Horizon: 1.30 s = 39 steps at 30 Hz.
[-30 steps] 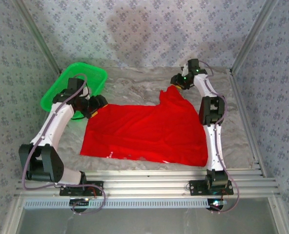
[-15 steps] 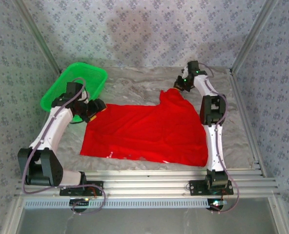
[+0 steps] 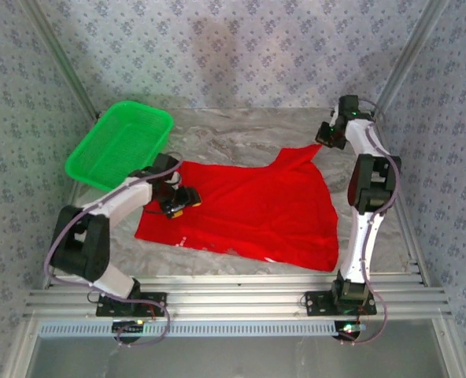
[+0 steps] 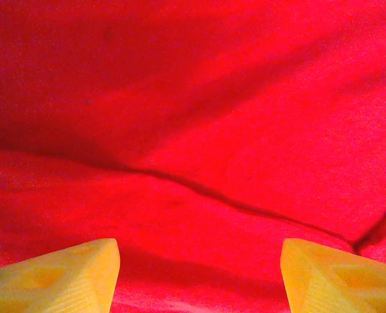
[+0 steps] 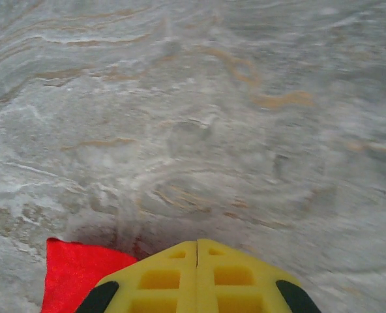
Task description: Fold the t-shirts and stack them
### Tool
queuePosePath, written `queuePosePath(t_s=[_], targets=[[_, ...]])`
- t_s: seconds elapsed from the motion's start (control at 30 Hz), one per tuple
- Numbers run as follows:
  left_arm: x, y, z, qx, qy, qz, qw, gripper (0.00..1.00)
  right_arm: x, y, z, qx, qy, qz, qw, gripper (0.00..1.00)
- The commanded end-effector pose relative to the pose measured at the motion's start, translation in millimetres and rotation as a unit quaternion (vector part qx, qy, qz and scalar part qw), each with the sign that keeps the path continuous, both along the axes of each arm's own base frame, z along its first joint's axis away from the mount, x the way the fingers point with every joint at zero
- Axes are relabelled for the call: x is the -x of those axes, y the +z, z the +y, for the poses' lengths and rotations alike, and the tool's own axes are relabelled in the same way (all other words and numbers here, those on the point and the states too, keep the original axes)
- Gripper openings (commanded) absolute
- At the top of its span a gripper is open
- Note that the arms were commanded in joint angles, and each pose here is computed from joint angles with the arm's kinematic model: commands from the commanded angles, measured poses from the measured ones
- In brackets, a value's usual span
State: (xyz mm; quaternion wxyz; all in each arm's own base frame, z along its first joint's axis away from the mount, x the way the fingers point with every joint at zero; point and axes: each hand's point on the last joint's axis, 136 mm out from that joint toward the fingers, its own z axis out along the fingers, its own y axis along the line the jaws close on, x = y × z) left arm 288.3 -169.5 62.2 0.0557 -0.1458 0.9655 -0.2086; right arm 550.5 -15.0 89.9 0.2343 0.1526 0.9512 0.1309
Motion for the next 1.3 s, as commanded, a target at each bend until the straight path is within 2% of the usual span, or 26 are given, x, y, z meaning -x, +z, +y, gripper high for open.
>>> queuePosePath(t_s=[0.0, 0.33, 0.53, 0.63, 0.77, 1.0, 1.1, 1.27], targets=[[-5, -17, -18, -0.003, -0.014, -0.002, 1.0, 0.66, 14, 11, -29, 0.034, -0.02, 0.001, 0.999, 0.0], [17, -67, -69, -0.01, -0.071, 0.056, 0.996, 0.64, 23, 27, -60, 0.05, -0.029, -0.002, 0.998, 0.0], [34, -67, -86, 0.004, -0.088, 0.074, 0.993, 0.64, 27, 37, -81, 0.052, -0.04, -0.006, 0.998, 0.0], [28, -53, -87, 0.005, -0.094, 0.064, 0.994, 0.64, 26, 37, -80, 0.057, -0.022, -0.004, 0.998, 0.0], [-13, -14, -80, 0.007, -0.081, 0.024, 0.996, 0.68, 28, 34, -66, 0.055, 0.012, 0.0, 0.998, 0.0], [-115, 73, -39, 0.0, -0.022, -0.065, 0.998, 0.72, 29, 29, -38, 0.052, 0.056, 0.004, 0.997, 0.0], [-153, 79, -11, -0.031, -0.01, -0.077, 0.997, 0.73, 28, 28, -27, 0.051, 0.069, 0.004, 0.996, 0.0], [-200, 58, 21, -0.075, -0.003, -0.078, 0.994, 0.72, 32, 26, -12, 0.048, 0.084, 0.013, 0.995, 0.0]])
